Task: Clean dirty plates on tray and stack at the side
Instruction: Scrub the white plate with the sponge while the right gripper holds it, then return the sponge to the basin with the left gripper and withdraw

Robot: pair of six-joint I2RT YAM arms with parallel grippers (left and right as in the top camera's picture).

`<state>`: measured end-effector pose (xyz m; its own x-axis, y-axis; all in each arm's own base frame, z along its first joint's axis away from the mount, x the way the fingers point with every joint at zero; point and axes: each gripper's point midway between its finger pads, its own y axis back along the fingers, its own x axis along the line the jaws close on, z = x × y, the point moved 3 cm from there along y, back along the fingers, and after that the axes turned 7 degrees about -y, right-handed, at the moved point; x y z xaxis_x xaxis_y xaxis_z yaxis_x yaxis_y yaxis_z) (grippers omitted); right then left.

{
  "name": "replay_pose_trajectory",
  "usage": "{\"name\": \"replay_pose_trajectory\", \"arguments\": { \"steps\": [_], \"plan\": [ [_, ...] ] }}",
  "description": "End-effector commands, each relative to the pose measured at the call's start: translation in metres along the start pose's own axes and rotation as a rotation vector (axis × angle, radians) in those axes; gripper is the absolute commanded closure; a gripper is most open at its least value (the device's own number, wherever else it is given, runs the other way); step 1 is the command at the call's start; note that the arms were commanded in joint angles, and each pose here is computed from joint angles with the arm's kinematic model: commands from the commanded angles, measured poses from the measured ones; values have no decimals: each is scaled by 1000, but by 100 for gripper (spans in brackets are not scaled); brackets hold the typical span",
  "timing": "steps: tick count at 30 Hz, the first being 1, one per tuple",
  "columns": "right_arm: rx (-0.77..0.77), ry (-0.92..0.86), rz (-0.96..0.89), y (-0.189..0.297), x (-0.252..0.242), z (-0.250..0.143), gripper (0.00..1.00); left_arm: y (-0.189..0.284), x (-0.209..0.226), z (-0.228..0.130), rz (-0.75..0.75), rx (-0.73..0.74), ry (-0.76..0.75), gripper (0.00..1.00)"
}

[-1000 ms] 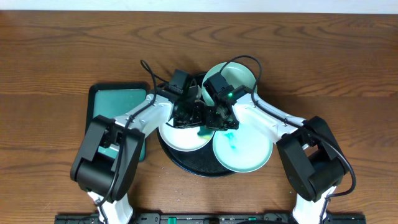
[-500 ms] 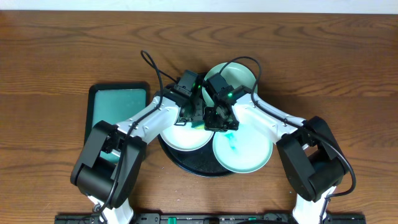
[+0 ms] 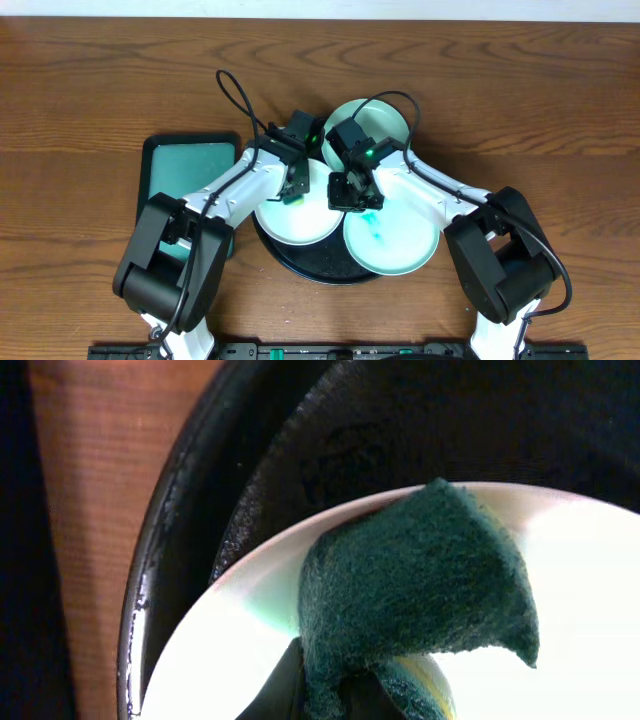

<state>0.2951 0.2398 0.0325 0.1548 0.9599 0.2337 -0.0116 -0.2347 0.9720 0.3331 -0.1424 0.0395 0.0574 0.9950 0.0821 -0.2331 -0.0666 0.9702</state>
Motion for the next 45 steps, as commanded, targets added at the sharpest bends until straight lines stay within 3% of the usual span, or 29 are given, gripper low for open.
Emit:
{"name": "replay_pose_trajectory", "arguments": {
  "steps": [1,7,13,19,24,34,45],
  "plan": [
    [79,24,-78,-21,-14,-23,99,-25,5,-37,-59,186,-32,93],
    [74,26,-73,-21,-13,-22,99,-6,-33,-43,-342,250,-56,93],
    [72,27,-70,-21,-12,-22,99,36,-37,-16,-401,115,-60,93],
    [72,27,-70,-21,-12,-22,99,82,8,7,-227,-68,45,93],
    [72,27,-70,-21,-12,-21,99,105,66,4,-47,-117,178,93],
    [64,29,-61,-21,-10,-20,99,82,170,-11,116,1,444,93],
    [64,29,-62,-21,-10,-20,99,15,201,-24,143,179,468,93]
  ]
}}
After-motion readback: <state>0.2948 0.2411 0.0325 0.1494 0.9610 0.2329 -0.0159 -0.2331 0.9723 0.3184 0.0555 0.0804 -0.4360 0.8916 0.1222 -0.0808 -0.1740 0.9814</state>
